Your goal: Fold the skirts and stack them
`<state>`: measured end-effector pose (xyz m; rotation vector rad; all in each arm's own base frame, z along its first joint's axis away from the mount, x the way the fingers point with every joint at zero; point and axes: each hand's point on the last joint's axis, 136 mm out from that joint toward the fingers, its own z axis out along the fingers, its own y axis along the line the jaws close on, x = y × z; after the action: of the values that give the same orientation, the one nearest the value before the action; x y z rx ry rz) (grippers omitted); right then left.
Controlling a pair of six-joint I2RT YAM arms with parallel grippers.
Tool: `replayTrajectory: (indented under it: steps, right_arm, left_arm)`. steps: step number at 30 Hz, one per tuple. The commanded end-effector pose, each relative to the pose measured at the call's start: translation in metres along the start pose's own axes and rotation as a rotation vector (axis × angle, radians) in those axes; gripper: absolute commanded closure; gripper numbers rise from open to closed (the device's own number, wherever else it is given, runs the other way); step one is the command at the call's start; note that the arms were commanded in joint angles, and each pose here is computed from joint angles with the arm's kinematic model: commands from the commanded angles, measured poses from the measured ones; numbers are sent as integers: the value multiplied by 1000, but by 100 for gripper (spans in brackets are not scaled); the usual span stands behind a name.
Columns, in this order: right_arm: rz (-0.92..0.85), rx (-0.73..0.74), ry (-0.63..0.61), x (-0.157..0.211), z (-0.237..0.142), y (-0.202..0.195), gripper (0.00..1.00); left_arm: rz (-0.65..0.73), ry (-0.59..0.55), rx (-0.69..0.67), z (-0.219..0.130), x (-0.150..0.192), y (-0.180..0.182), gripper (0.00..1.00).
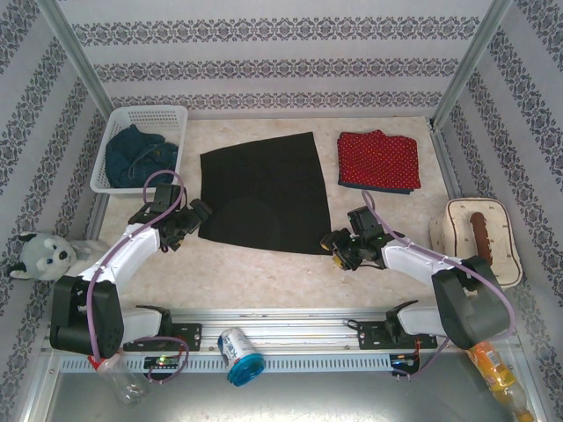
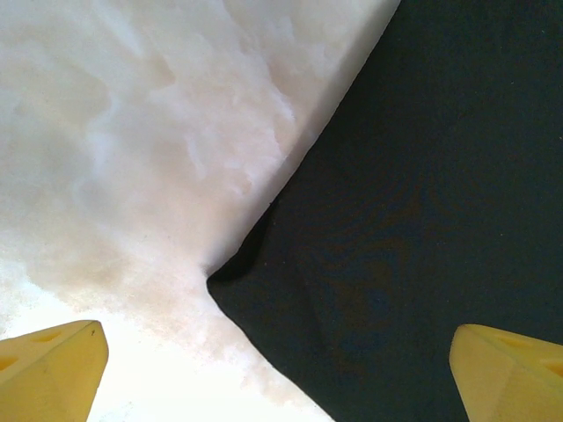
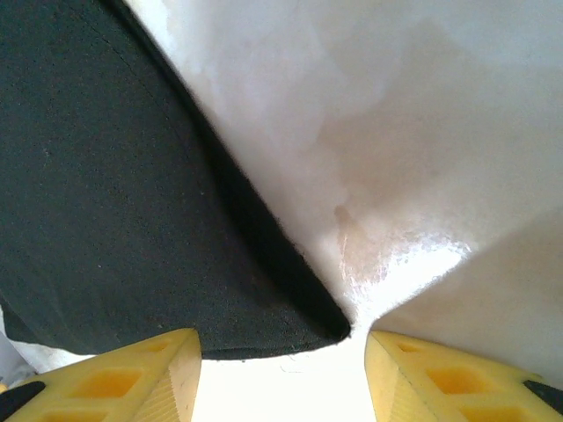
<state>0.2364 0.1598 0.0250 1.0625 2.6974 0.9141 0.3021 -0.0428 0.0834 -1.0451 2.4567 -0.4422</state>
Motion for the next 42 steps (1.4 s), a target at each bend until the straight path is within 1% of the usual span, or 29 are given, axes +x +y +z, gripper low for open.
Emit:
replayTrajectory:
  steps: [1,5,12,17,22,25,28,32,37,39,42]
  right_arm:
    - [-41,-76,-60,-9,3,16,50]
    - [-41,-105,-77,-11,3,18,52]
    - [-50,-119,-99,-13,1,18,55]
    - [-49,-126,-106,-15,5,17,59]
    - [-34,-152,-112,-19,11,24,65]
    - [-35,-146,-117,-21,12,28,66]
    - [-25,-100,-116,-22,12,23,71]
    - [-13,-25,-124,-24,10,11,86]
    - [-51,-14,-120,-24,-1,25,95]
    - [-80,-6,-130,-24,-10,32,100]
    - [-105,6,-147,-25,-21,37,100]
  left_arm:
    - [-30,-10,3,3,-3,4,0]
    - [-33,-9,-3,3,-2,7,0]
    - [-39,-8,-7,4,-2,10,0]
    - [-38,-8,-7,5,-2,9,0]
    - [-41,22,-7,11,4,12,0]
    - [-39,53,-16,17,11,16,2]
    - [-19,93,-51,23,20,26,5]
    - [8,151,-83,29,33,35,8]
    - [8,161,-90,32,36,39,8]
    - [15,159,-87,32,35,38,8]
    - [26,155,-86,29,31,33,9]
